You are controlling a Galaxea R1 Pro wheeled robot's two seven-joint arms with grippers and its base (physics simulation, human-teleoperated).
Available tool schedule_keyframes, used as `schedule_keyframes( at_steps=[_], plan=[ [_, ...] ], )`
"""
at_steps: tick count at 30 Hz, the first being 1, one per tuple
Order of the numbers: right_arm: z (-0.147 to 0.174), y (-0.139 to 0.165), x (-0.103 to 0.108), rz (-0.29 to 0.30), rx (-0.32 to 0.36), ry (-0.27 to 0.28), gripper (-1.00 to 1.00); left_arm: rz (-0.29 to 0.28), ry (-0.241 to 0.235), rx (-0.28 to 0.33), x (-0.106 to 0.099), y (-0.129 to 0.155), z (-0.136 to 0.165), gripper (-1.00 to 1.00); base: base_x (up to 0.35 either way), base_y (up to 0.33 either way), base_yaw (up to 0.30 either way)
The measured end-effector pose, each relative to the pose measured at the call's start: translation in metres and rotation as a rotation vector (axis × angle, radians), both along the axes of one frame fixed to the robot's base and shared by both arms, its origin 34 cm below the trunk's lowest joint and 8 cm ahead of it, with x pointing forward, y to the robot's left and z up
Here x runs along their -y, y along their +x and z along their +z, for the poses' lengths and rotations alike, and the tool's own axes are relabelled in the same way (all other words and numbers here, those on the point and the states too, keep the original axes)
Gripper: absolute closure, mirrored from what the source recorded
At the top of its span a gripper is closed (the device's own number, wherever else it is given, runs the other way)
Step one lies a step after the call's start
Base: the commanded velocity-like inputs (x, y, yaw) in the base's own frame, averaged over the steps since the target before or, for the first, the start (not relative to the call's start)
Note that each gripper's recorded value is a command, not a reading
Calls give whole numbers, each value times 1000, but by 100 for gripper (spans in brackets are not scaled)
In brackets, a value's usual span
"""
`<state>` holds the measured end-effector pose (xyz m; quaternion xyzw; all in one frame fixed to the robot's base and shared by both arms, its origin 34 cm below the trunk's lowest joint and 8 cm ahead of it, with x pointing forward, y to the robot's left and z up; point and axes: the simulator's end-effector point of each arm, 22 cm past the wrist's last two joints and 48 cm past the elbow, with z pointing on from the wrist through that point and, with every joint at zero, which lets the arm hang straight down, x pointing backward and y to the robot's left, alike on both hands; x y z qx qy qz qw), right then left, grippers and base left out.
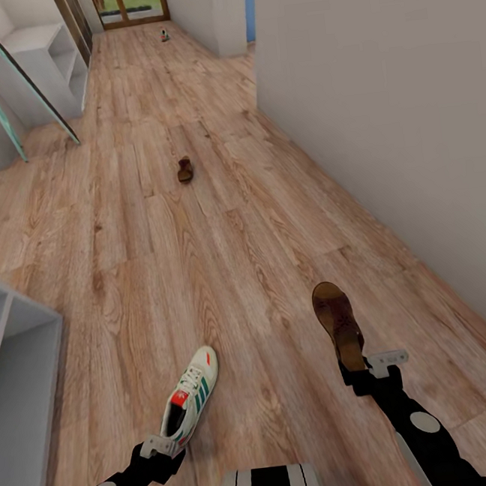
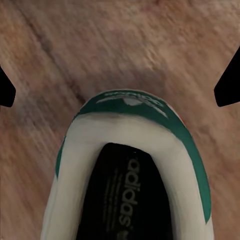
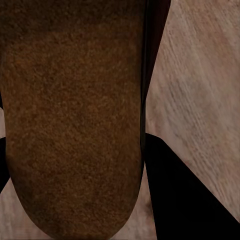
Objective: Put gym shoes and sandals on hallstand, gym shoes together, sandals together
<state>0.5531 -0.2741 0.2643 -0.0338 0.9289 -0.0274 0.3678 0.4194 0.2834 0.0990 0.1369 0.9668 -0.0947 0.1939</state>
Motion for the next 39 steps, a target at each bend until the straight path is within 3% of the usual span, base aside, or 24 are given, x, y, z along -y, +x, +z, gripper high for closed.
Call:
schedule_keyframes(
  at_steps=[28, 29, 39],
  plan=[
    [0, 0, 1, -1, -1, -1, 100, -1, -6, 1, 5, 0, 0, -100, 60, 0, 0],
    [0, 0, 1, -1, -1, -1, 100, -1, -6, 2, 5, 0, 0, 100, 7, 0, 0],
    [0, 0, 1, -2, -1, -1, 100, 4, -2, 2, 0, 0, 0, 100, 1, 0, 0]
  ],
)
